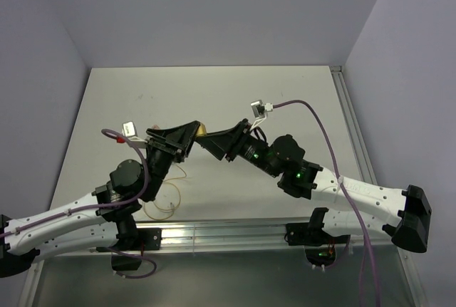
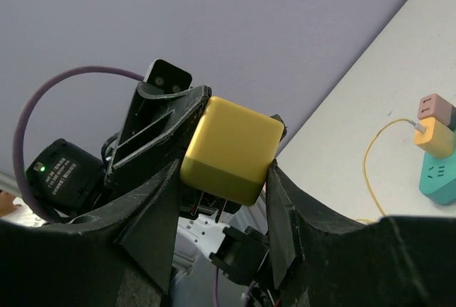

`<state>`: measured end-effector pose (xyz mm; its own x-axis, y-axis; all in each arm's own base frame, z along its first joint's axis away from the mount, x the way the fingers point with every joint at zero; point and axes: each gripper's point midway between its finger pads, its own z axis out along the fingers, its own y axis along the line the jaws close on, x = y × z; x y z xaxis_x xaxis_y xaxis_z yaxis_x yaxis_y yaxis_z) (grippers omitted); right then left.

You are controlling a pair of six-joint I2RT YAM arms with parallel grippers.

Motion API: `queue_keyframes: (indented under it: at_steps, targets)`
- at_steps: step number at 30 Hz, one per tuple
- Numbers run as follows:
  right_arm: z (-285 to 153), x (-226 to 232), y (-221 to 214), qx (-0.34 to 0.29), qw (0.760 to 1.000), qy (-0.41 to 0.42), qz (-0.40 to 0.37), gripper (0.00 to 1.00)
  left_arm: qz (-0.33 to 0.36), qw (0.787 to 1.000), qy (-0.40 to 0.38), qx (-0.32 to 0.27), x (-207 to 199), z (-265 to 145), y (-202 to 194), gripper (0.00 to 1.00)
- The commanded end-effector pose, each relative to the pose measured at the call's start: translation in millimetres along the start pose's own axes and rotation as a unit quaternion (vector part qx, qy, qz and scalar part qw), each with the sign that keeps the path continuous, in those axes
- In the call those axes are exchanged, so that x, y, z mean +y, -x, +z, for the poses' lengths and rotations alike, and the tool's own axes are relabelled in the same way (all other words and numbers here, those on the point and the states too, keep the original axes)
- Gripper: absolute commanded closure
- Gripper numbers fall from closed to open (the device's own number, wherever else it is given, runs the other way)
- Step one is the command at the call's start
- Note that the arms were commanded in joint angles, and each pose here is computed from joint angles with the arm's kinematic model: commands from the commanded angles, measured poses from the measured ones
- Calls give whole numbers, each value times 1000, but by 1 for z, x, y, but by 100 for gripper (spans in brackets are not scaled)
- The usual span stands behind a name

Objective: Insert the plug

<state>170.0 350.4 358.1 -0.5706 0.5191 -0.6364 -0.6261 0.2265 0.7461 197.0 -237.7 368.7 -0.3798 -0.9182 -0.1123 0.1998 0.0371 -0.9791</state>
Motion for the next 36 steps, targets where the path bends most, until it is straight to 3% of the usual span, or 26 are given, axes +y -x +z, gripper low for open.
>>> queue_keyframes:
  at_steps: [1, 4, 5, 8, 17, 22, 29, 36]
  targets:
    - [-3, 10, 14, -19, 999, 22, -27, 100, 55, 998, 29, 18, 4, 1, -7, 52]
    - [-6, 0, 11, -12, 999, 10, -29, 100, 86, 996, 31, 21, 1, 2, -6, 31]
    - [-6, -1, 11, -10, 1000, 10, -27, 100, 91, 995, 30, 21, -1, 2, -6, 18]
    - [-7, -7, 11, -8, 1000, 5, -27, 100, 108, 993, 34, 20, 1, 1, -4, 0]
    - [-19, -18, 5, 12, 999, -7, -46, 100, 184, 983, 18, -1, -17, -9, 22, 0]
    - [-40, -30, 0, 49, 996, -11, -69, 100, 243, 969, 19, 22, -26, -16, 26, 1]
    - [-76, -48, -8, 137, 983, 2, -123, 100, 298, 943, -44, 145, -26, -34, -15, 0]
    - [-116, -34, -33, 230, 957, 56, -170, 100, 341, 892, -86, 285, -10, -67, -54, 5]
